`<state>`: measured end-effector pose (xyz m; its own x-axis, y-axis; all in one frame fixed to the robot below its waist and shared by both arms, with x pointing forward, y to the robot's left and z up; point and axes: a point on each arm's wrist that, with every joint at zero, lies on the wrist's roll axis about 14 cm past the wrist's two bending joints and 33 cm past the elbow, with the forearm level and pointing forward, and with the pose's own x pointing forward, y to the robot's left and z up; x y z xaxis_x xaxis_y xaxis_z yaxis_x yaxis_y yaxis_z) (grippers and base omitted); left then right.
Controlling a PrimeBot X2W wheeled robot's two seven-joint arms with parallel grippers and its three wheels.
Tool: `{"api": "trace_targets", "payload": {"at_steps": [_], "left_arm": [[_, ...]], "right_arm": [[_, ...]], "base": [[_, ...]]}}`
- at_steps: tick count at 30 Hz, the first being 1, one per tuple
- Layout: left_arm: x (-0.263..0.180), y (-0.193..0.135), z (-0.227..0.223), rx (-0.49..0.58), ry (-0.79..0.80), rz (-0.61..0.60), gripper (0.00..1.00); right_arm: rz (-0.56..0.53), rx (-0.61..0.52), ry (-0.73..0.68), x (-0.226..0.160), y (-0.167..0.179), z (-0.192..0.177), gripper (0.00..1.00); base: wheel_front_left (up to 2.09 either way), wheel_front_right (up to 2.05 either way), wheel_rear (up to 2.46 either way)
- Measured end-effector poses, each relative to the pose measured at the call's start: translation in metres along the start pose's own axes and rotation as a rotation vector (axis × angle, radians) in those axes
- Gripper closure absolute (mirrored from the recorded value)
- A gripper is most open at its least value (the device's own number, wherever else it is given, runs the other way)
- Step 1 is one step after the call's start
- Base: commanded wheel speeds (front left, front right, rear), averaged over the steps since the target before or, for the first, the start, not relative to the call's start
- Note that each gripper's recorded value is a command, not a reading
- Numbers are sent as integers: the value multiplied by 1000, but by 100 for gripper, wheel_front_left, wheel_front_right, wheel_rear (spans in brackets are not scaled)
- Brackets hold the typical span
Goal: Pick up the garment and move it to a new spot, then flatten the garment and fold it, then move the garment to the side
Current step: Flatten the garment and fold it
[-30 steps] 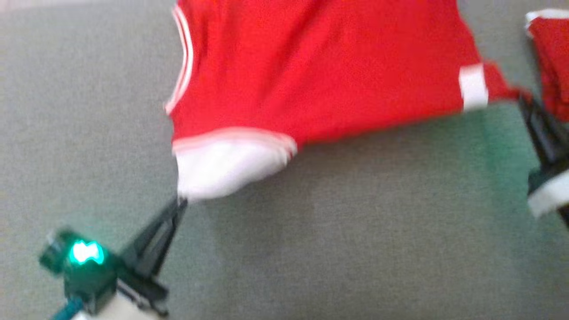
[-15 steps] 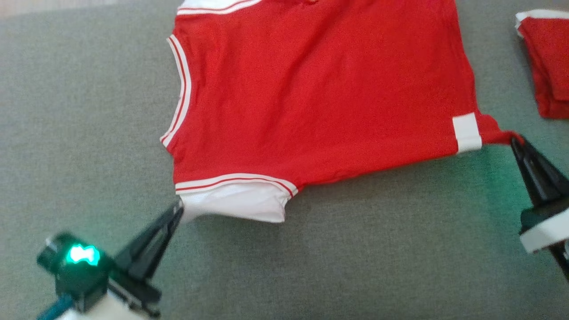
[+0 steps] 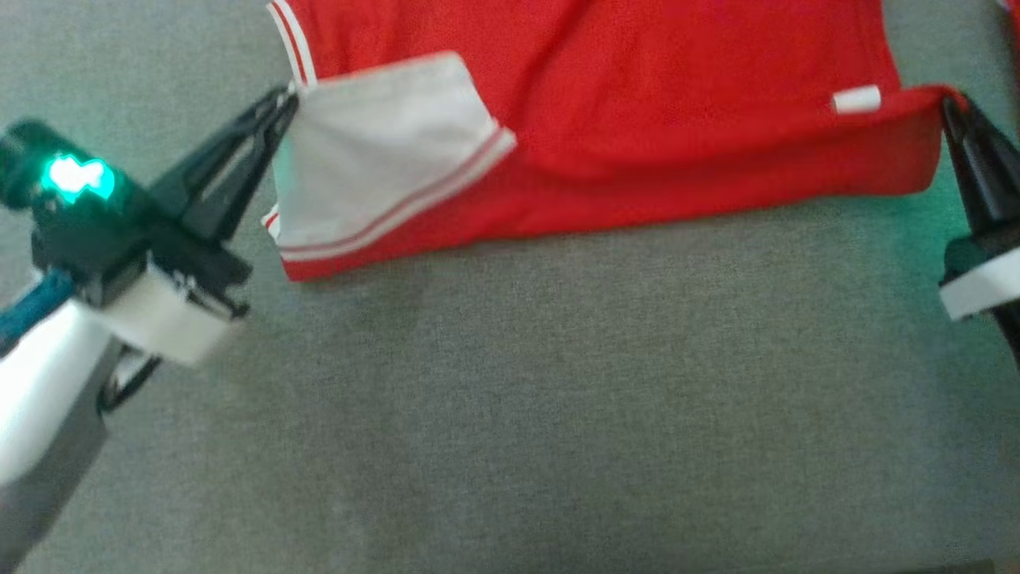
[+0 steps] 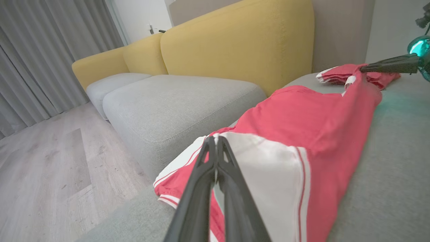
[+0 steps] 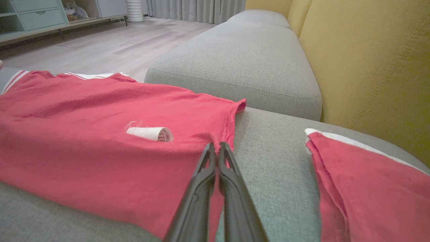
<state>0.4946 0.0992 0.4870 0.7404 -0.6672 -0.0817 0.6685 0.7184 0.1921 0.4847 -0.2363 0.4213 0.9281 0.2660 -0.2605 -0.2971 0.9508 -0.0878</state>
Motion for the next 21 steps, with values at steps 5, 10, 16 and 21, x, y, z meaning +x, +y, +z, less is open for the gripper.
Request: {"api": "trace_targets", "payload": {"at_steps": [5, 10, 16, 21], "left_arm": [[24, 15, -9, 37, 15, -7, 100], [38, 26, -22, 65, 40, -12, 100], [40, 31, -28, 56, 44, 21, 0], [29, 38, -20, -68, 5, 171, 0]], "right_arm": [[12, -20, 15, 23, -5, -3, 100], [6, -43, 37, 38, -12, -10, 100], [-20, -28, 38, 45, -18, -9, 0], [-24, -5, 1, 42, -10, 5, 0]], "base": [[0, 0, 0], [0, 0, 0], [0, 0, 0], [0, 0, 0]]}}
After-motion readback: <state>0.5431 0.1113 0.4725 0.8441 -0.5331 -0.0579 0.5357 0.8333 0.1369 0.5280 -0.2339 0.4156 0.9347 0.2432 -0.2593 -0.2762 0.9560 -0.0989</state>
